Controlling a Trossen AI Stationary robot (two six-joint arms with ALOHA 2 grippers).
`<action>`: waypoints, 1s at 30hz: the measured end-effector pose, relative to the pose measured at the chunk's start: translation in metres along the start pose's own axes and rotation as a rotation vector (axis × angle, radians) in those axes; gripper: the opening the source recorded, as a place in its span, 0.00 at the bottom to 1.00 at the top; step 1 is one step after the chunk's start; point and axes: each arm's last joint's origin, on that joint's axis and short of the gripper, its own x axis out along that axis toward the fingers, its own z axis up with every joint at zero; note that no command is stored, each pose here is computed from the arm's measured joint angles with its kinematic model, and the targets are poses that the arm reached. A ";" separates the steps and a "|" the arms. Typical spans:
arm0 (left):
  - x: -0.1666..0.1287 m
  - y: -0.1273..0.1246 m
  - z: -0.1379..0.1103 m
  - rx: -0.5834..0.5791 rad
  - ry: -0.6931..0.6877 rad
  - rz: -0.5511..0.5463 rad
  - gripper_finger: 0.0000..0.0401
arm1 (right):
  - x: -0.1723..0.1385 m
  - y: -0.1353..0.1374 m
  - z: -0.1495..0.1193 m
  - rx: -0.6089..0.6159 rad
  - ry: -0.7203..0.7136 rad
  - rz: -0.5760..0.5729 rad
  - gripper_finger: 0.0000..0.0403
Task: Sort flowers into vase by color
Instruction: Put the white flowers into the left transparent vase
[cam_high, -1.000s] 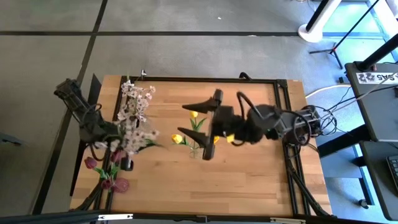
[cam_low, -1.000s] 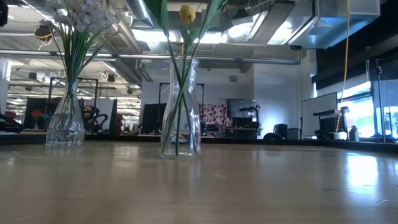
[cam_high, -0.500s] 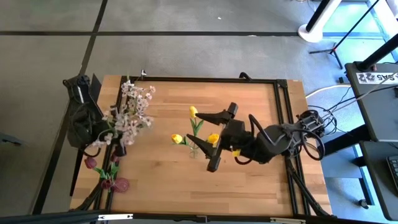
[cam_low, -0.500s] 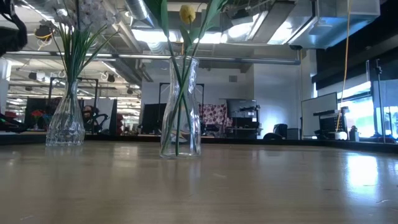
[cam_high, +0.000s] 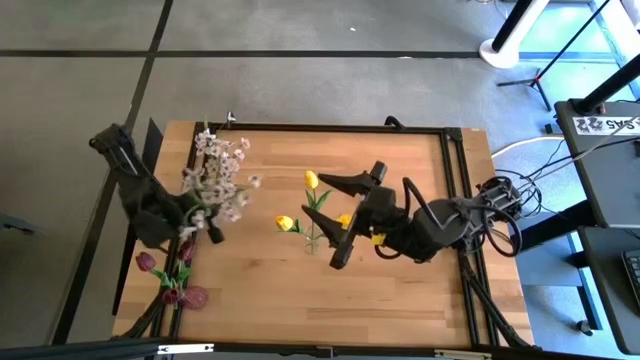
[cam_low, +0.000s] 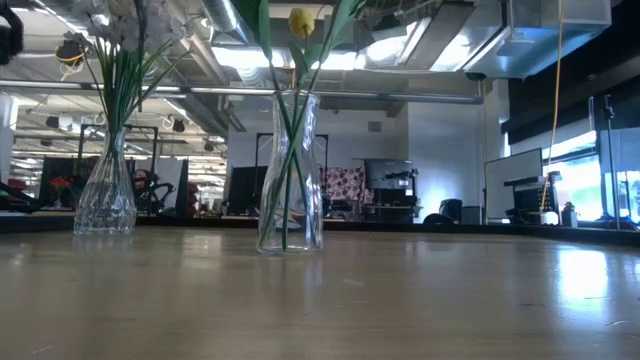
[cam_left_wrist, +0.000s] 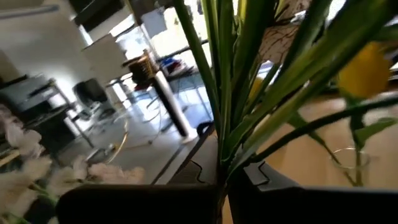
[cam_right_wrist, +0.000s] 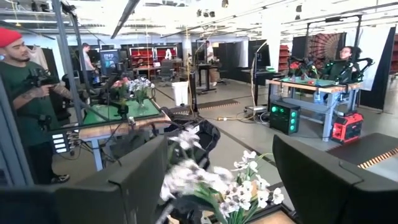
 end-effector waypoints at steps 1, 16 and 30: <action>0.004 -0.003 -0.001 0.002 0.014 0.006 0.01 | 0.000 0.000 0.000 0.000 0.000 0.000 0.72; 0.075 -0.013 0.016 -0.111 0.181 0.260 0.01 | 0.000 0.001 -0.002 -0.019 0.014 0.006 0.72; 0.126 -0.015 0.021 -0.017 0.462 0.379 0.01 | 0.000 0.001 -0.006 -0.042 0.042 0.007 0.72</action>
